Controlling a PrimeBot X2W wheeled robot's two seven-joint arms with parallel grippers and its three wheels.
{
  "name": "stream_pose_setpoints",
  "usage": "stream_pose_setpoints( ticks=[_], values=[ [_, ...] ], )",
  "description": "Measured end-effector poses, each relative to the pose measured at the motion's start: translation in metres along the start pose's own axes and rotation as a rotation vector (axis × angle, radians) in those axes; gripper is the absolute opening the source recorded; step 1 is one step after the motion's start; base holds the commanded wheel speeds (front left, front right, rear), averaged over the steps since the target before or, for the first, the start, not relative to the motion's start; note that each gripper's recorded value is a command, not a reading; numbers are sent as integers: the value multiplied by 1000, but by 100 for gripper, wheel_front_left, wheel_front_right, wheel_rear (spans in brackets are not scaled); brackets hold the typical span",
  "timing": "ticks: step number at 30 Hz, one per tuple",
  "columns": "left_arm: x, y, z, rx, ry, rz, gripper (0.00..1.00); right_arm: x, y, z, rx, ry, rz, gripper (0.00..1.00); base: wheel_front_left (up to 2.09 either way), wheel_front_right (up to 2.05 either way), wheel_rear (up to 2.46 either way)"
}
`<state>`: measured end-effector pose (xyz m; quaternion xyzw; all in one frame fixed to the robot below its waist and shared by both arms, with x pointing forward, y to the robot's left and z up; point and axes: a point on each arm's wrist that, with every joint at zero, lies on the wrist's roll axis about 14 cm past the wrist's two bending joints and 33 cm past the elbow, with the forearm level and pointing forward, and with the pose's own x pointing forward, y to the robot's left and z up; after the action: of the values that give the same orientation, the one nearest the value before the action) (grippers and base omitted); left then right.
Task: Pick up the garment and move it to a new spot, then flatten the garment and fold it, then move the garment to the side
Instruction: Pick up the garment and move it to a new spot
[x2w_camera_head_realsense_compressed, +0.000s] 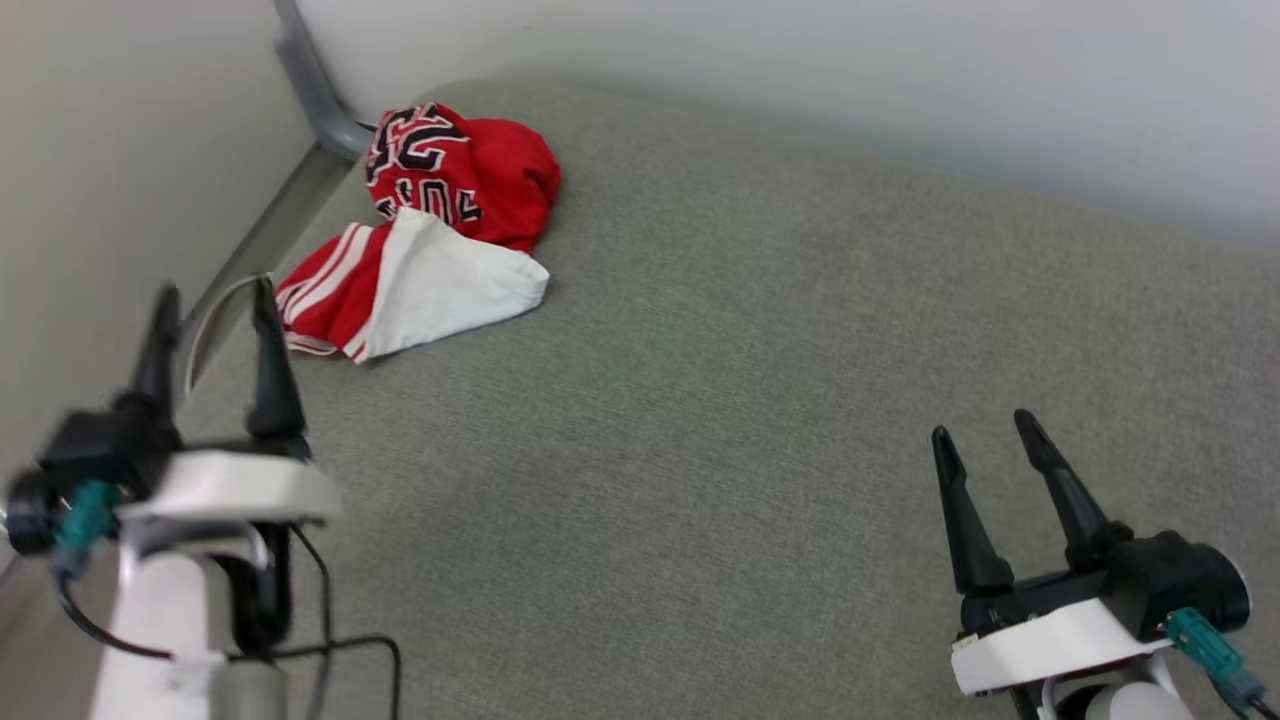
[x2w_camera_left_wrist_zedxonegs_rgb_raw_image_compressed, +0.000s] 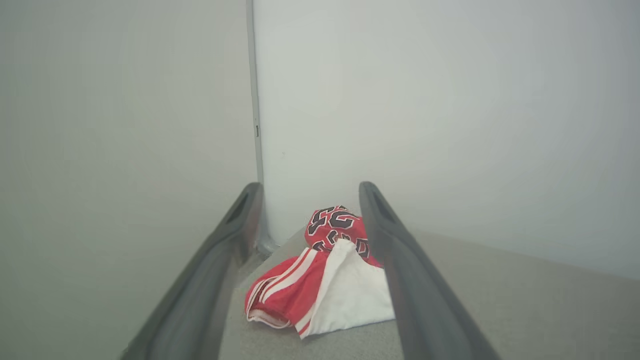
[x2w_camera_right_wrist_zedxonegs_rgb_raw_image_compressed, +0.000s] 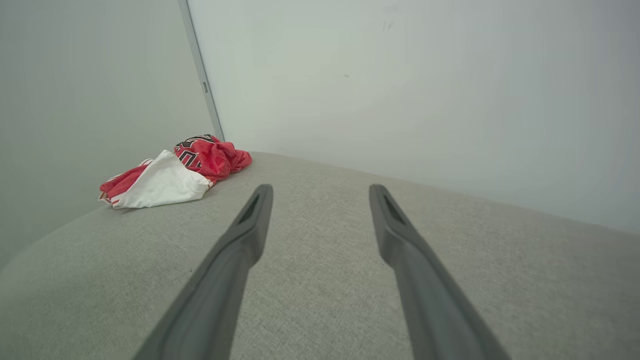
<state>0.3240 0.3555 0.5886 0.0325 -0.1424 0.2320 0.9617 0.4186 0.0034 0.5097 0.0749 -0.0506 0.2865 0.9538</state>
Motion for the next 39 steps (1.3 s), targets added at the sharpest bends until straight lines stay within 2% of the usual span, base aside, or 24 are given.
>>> stream_pose_setpoints(
  ticks=[6,11,18,23,29,32,39],
  values=[
    [59,-22,25,61,-100,-96,100,7,-21,-7,-30,-1,-39,100,0,0,0],
    [101,-45,27,84,-135,-159,100,17,-41,-16,-51,-3,-64,100,0,0,0],
    [148,-66,-13,124,-52,-233,100,29,-67,-34,-61,-4,-90,100,0,0,0],
    [165,-69,-69,109,164,-270,100,31,-78,-42,-64,-4,-107,100,0,0,0],
    [159,-67,-136,114,557,-301,100,30,-86,-45,-85,-7,-115,100,0,0,0],
    [138,-64,-170,108,792,-306,100,32,-88,-43,-90,-18,-114,100,0,0,0],
    [119,-71,-209,155,1062,-344,100,34,-94,-51,-98,-14,-111,100,0,0,0]
  ],
)
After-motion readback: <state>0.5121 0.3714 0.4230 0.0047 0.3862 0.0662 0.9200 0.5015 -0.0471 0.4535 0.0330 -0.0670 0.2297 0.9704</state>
